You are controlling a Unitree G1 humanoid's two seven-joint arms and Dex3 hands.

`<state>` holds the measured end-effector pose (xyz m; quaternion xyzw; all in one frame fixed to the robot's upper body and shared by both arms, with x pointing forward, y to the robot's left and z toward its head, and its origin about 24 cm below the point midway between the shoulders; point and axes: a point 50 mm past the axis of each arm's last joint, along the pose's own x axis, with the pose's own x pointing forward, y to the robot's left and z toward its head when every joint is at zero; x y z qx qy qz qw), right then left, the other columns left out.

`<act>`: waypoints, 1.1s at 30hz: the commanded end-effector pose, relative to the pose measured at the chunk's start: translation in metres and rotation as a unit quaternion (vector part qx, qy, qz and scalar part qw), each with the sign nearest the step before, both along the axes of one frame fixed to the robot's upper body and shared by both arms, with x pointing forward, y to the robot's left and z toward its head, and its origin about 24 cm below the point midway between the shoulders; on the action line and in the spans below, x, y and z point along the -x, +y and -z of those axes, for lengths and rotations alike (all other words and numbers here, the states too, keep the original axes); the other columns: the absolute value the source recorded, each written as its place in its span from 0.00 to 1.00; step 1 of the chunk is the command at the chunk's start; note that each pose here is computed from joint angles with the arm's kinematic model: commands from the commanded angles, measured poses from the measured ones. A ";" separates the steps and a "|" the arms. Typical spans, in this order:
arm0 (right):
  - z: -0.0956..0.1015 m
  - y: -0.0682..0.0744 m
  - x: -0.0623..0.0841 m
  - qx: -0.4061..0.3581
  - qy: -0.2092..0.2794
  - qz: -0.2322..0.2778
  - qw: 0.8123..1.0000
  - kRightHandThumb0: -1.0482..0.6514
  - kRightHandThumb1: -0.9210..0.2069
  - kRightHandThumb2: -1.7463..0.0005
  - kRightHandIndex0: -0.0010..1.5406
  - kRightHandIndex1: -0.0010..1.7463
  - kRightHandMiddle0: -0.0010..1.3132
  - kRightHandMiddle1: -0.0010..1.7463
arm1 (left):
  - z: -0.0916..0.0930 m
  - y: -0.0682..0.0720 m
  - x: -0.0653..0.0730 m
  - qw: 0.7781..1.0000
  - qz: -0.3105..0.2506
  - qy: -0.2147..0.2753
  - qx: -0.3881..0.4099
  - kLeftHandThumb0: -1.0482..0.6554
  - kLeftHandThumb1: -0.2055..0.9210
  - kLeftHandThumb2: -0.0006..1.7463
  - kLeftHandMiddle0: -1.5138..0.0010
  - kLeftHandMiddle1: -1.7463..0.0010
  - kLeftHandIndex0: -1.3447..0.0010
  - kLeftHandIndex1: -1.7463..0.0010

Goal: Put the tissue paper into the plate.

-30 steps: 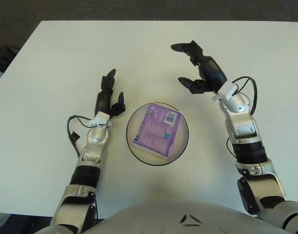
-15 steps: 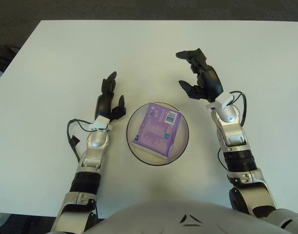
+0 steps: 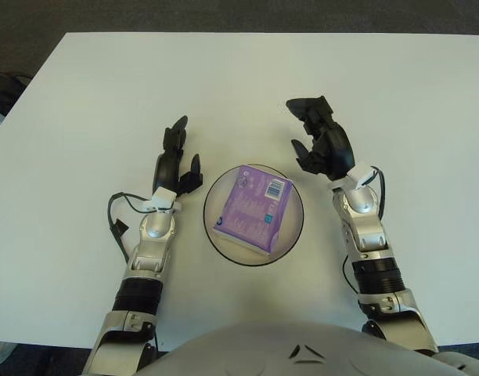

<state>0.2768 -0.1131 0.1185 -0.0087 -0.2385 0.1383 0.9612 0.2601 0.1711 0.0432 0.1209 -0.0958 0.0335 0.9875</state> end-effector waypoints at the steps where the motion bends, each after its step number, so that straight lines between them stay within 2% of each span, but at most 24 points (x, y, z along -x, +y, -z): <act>1: 0.004 -0.001 0.005 -0.024 0.008 0.002 1.000 0.30 0.20 0.56 0.15 0.39 0.00 0.64 | 0.033 0.002 0.017 0.996 -0.007 0.083 0.002 0.21 1.00 0.48 0.81 0.97 1.00 0.63; 17: 0.025 -0.003 0.013 -0.051 0.049 0.024 0.997 0.34 0.28 0.50 0.15 0.43 0.01 0.68 | 0.034 0.002 0.016 0.997 -0.009 0.081 0.008 0.21 1.00 0.47 0.80 0.96 1.00 0.62; 33: 0.043 -0.004 0.017 -0.063 0.085 0.085 0.991 0.32 0.25 0.51 0.16 0.46 0.01 0.68 | 0.035 0.004 0.016 0.997 -0.010 0.081 0.002 0.20 1.00 0.47 0.80 0.96 1.00 0.61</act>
